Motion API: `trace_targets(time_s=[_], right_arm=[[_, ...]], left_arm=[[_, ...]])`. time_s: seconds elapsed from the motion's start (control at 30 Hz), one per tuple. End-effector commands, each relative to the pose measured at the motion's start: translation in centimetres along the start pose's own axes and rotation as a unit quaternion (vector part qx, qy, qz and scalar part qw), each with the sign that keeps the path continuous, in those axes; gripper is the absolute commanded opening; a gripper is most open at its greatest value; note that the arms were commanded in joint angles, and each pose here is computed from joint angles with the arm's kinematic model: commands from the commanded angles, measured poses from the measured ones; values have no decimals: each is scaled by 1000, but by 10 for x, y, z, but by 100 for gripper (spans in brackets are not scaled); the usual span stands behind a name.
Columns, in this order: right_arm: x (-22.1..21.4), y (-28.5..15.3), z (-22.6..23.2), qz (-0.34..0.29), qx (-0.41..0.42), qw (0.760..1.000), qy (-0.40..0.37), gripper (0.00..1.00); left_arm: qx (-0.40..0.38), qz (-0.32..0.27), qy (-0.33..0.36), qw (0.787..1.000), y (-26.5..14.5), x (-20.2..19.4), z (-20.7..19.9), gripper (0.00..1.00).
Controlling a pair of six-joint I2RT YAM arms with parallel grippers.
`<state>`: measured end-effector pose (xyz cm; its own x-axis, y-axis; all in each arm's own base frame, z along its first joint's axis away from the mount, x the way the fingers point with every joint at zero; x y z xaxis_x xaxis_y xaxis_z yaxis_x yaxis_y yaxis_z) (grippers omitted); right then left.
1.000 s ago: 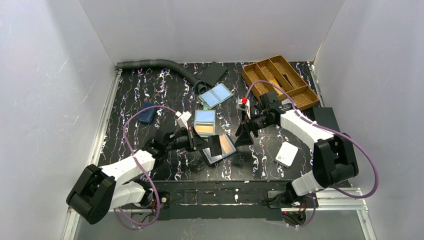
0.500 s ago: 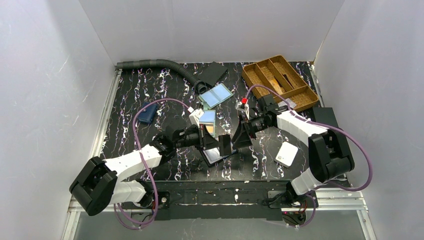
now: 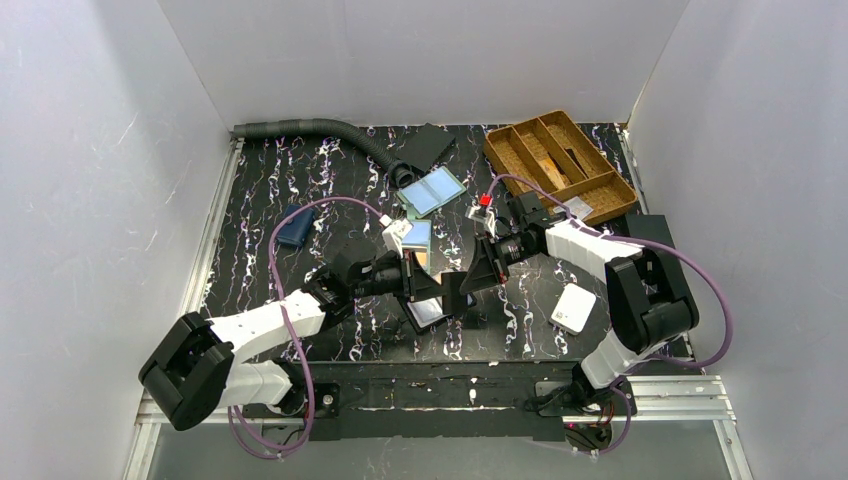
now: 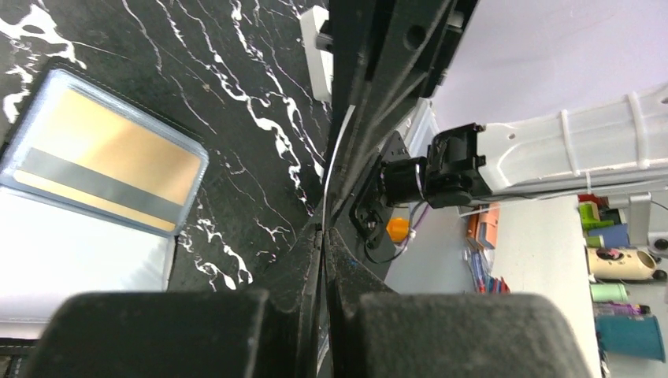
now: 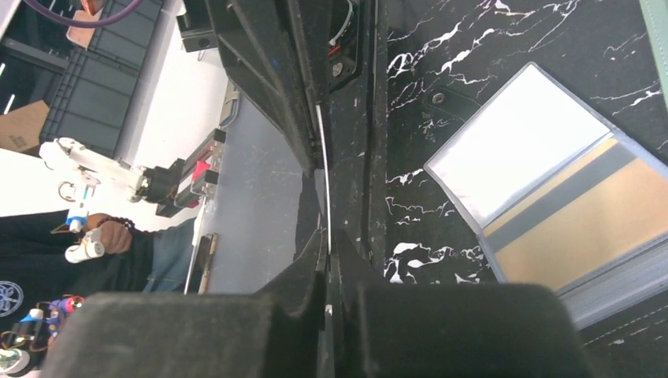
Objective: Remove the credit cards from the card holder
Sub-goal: Place the credit card in the storage box.
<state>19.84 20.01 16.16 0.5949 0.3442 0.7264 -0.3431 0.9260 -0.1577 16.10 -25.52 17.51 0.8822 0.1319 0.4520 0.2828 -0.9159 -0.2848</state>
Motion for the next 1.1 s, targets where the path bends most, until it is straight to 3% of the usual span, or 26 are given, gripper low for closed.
trace_targets(time_s=[0.0,0.03,0.13,0.3,0.4,0.63,0.87,1.07], right_arm=[[9,1,5,-13,25,1000,-12,1],[10,0,6,-12,21,1000,-18,1],[8,-2,8,2,-6,999,-40,1],[9,-16,17,70,-61,985,-143,1],[9,-25,22,106,-90,968,-207,1],[28,-42,34,113,-190,922,-318,1],[48,-60,54,137,-250,854,-435,1],[47,-67,63,177,-236,808,-510,1]], left_arm=[[-9,-25,7,1000,1,9,-8,0],[-4,-31,0,1000,0,9,-8,5],[13,-57,-20,998,-4,9,-3,34],[12,-118,-38,992,-27,13,-4,67],[-2,-160,-50,986,-44,13,-9,97],[-39,-220,-151,963,-71,8,-11,98],[-43,-124,-239,962,-56,0,-15,98],[-45,-93,-316,943,-43,6,-22,98]])
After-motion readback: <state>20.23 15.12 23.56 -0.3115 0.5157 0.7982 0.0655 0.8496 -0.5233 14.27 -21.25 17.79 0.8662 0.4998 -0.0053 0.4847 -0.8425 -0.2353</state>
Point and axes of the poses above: each gripper's point midway between its finger pads, its own y axis out along the fingers, its own z axis along the line the jaws close on, x = y × z, the point moved 7 cm from there along -y, back along the fingers, and after that the axes turned 7 degrees about -y, right-handed, at the moved point
